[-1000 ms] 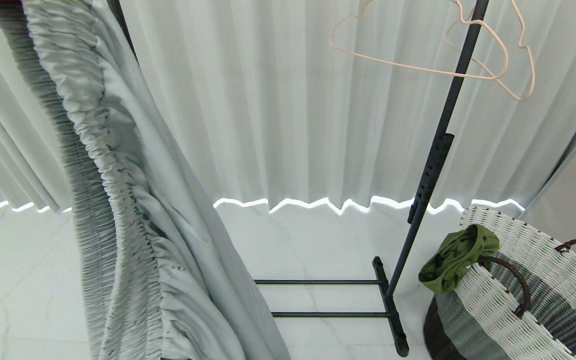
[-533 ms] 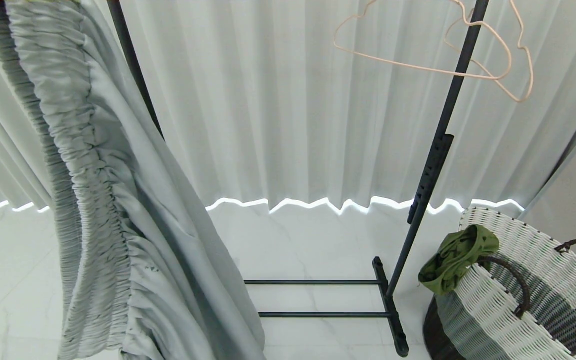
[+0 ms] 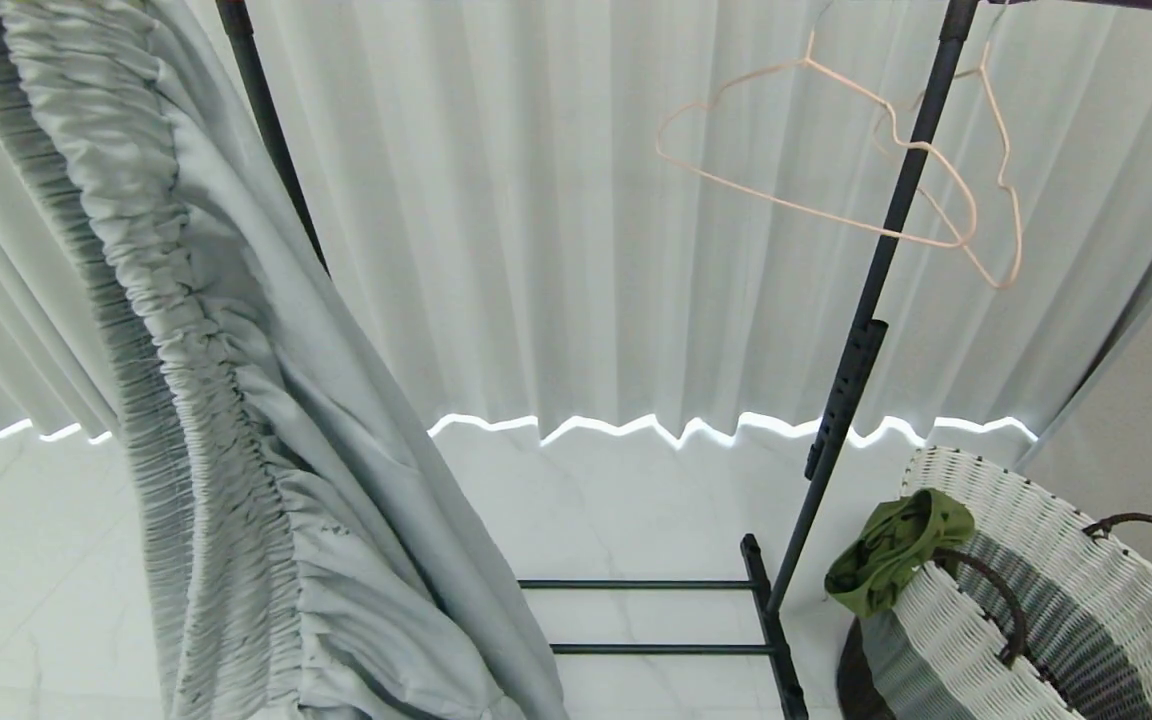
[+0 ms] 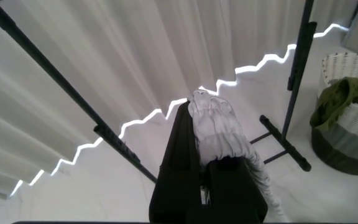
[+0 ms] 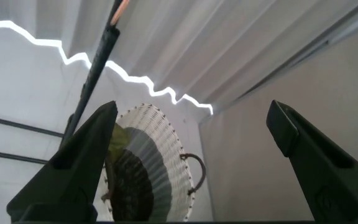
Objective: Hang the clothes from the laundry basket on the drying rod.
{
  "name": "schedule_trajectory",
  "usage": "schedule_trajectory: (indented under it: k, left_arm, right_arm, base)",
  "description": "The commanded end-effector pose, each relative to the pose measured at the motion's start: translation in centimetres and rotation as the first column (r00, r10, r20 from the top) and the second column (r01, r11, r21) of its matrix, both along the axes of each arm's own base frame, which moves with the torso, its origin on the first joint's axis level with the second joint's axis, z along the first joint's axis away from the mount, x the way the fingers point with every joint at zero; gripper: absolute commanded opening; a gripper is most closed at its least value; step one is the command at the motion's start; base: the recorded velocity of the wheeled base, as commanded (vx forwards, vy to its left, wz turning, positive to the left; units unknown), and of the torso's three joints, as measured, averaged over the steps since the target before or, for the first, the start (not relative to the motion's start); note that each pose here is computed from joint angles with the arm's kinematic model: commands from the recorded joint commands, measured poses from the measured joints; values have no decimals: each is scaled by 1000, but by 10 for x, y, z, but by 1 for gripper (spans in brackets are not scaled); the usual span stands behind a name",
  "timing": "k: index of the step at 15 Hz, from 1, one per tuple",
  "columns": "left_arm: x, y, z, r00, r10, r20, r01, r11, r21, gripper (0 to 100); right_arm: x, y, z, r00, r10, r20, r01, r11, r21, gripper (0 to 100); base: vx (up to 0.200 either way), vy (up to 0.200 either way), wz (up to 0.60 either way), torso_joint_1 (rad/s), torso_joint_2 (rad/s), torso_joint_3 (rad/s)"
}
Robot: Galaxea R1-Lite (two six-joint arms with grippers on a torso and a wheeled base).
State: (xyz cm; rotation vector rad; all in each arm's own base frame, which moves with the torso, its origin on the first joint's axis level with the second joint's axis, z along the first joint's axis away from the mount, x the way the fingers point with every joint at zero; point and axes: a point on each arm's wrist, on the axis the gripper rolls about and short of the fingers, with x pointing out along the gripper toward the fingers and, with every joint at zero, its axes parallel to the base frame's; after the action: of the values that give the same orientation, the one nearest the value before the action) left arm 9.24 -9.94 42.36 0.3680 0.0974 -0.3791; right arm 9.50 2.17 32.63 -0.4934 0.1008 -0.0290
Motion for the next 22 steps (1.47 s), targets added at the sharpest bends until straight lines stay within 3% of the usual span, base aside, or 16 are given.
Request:
schedule_trajectory:
  k: [1, 4, 9, 12, 17, 22]
  left_arm:
    - [1, -1, -1, 1000, 2, -2, -1, 1000, 4, 0]
    - [1, -1, -1, 1000, 0, -3, 0, 1000, 5, 0]
    - [1, -2, -3, 1000, 0, -7, 0, 1000, 12, 0]
    - [0, 0, -8, 1000, 0, -20, 1, 1000, 28, 0]
    - [-2, 3, -10, 1000, 4, -23, -4, 1000, 23, 0]
    - [-2, 2, -12, 1000, 4, -30, -3, 1000, 25, 0]
  right_arm:
    - [1, 0, -1, 1000, 2, -5, -2, 1000, -2, 100]
    - [1, 1, 0, 999, 32, 2, -32, 999, 11, 100]
    - [10, 2, 6, 996, 74, 44, -80, 988, 136, 100]
    - [14, 5, 4, 994, 104, 27, -107, 966, 237, 100]
    - [28, 2, -10, 995, 50, -91, -27, 970, 240, 100]
    - [38, 4, -14, 991, 41, -124, -6, 963, 270, 100]
  base:
    - [0, 0, 0, 149, -466, -320]
    - [0, 0, 0, 152, -466, -313]
    - [0, 0, 0, 174, -476, -295]
    - [0, 0, 0, 176, -442, -256]
    - [80, 0, 0, 30, -62, -41]
    - [200, 0, 0, 6, -6, -1]
